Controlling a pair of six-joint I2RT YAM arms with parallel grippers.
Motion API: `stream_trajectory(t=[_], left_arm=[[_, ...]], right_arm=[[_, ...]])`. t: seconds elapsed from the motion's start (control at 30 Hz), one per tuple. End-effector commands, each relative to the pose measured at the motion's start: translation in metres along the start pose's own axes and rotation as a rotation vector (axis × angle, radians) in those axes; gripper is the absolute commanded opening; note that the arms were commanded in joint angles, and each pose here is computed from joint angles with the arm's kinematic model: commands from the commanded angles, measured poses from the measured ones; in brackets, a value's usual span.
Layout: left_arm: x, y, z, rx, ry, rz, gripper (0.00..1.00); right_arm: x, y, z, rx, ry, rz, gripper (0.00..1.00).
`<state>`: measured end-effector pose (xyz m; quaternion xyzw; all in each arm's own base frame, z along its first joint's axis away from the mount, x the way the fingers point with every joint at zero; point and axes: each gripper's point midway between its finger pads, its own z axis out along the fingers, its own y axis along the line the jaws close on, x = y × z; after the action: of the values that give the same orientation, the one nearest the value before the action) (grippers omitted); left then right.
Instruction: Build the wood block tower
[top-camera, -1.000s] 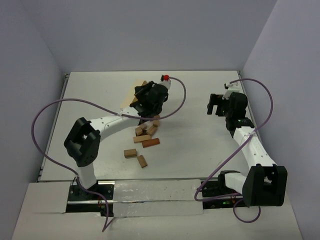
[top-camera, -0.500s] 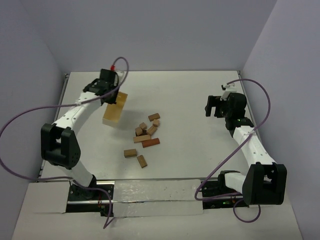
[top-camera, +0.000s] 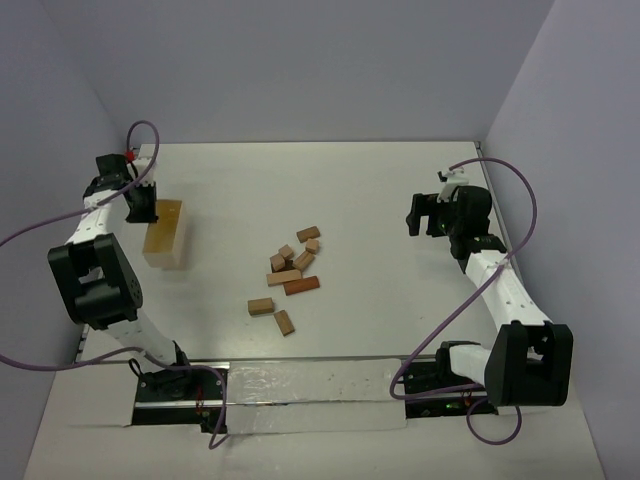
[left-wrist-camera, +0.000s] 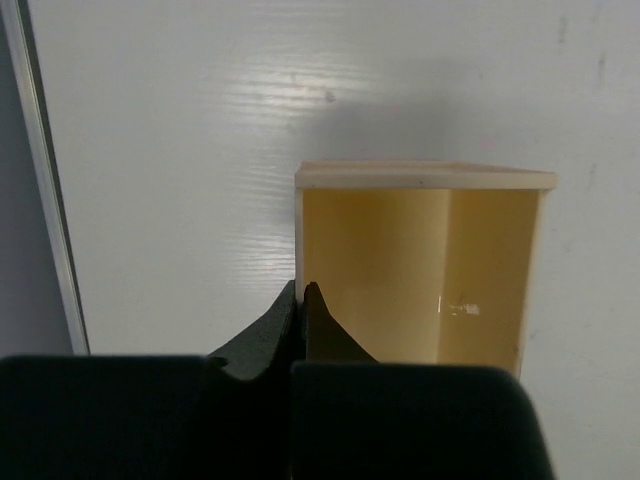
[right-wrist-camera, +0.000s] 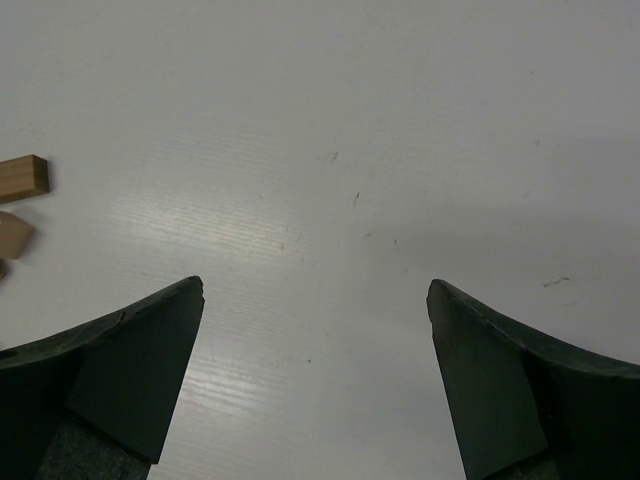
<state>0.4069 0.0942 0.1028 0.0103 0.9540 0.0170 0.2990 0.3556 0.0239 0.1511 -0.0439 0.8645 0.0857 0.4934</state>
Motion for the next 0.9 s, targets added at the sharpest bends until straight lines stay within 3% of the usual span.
stream_trajectory(t=[0.0,0.33,0.47,0.53,0.8,0.87], left_arm=[[-0.006,0.016,0.008,0.067,-0.059,0.075,0.00],[0.033,0.053,0.028,0.061,0.000,0.084,0.00],[0.045,0.062,0.033,0.064,0.013,0.076,0.06],[0.050,0.061,0.036,0.082,0.025,0.080,0.18],[0.051,0.061,0.036,0.103,0.043,0.082,0.47],[0.045,0.057,0.031,0.130,0.029,0.084,0.79]], right_arm=[[-0.021,0.000,-0.002,-0.011,-0.042,-0.028,1.00],[-0.017,-0.001,0.001,-0.006,-0.032,-0.019,1.00],[-0.015,-0.002,0.002,-0.005,-0.027,-0.018,1.00],[-0.015,0.000,0.003,-0.011,-0.023,-0.017,1.00],[-0.015,0.001,0.004,-0.019,-0.023,-0.012,1.00],[-0.015,0.003,0.004,-0.029,-0.022,-0.014,1.00]])
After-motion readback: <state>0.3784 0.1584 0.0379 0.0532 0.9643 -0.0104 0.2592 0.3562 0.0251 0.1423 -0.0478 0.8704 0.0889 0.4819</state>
